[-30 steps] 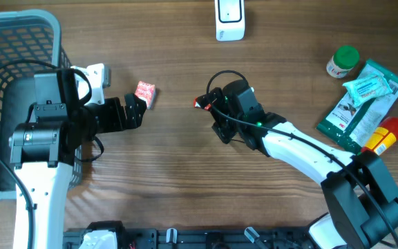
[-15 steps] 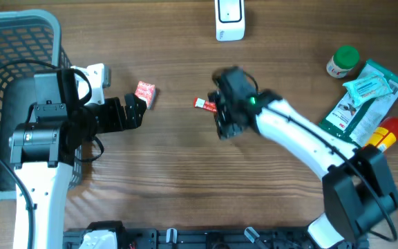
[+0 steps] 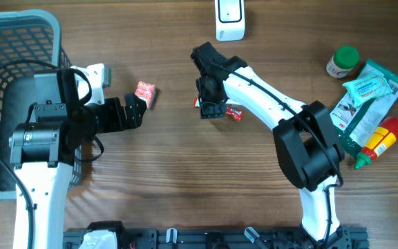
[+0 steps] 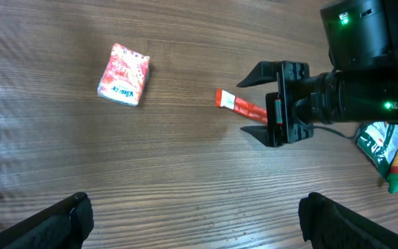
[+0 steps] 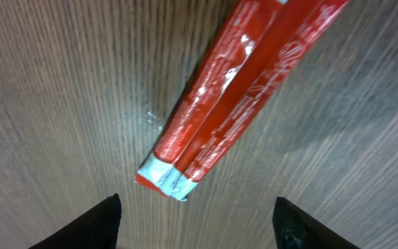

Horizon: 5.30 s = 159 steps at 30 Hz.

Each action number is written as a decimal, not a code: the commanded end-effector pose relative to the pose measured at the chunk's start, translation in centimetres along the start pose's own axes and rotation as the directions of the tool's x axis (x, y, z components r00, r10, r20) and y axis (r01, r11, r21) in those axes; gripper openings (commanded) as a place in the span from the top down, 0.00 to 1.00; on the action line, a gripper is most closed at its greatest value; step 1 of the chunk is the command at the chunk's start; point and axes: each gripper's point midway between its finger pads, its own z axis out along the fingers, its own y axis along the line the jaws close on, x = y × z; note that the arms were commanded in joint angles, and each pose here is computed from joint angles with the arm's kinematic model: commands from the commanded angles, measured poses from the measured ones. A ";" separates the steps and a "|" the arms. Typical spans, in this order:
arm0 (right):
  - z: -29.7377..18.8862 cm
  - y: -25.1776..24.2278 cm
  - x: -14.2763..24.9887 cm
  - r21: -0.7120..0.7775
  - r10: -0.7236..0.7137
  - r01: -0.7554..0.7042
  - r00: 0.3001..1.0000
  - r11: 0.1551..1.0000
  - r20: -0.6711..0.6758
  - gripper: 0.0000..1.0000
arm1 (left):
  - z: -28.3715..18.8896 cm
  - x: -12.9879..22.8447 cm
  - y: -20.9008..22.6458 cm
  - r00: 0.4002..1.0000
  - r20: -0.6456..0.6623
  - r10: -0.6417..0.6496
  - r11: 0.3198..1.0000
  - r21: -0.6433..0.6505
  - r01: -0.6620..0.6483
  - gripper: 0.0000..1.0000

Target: Scan the item barcode

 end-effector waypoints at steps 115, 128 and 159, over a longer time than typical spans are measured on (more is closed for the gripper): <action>-4.3 -5.8 -7.8 -0.008 -0.755 0.794 -0.576 -0.608 0.314 0.08 | -0.2 -0.2 -0.4 1.000 0.008 0.026 1.000 0.017 -0.027 0.00; 0.1 -8.2 -7.3 -0.148 -0.771 0.762 -0.592 -0.631 0.235 0.26 | -0.2 -0.2 -0.4 1.000 0.008 0.026 1.000 0.017 -0.027 0.00; -1.2 -8.5 -4.0 -0.122 -0.658 0.653 -0.701 -0.747 0.275 0.96 | -0.2 -0.2 -0.4 1.000 0.008 0.026 1.000 0.017 -0.027 0.00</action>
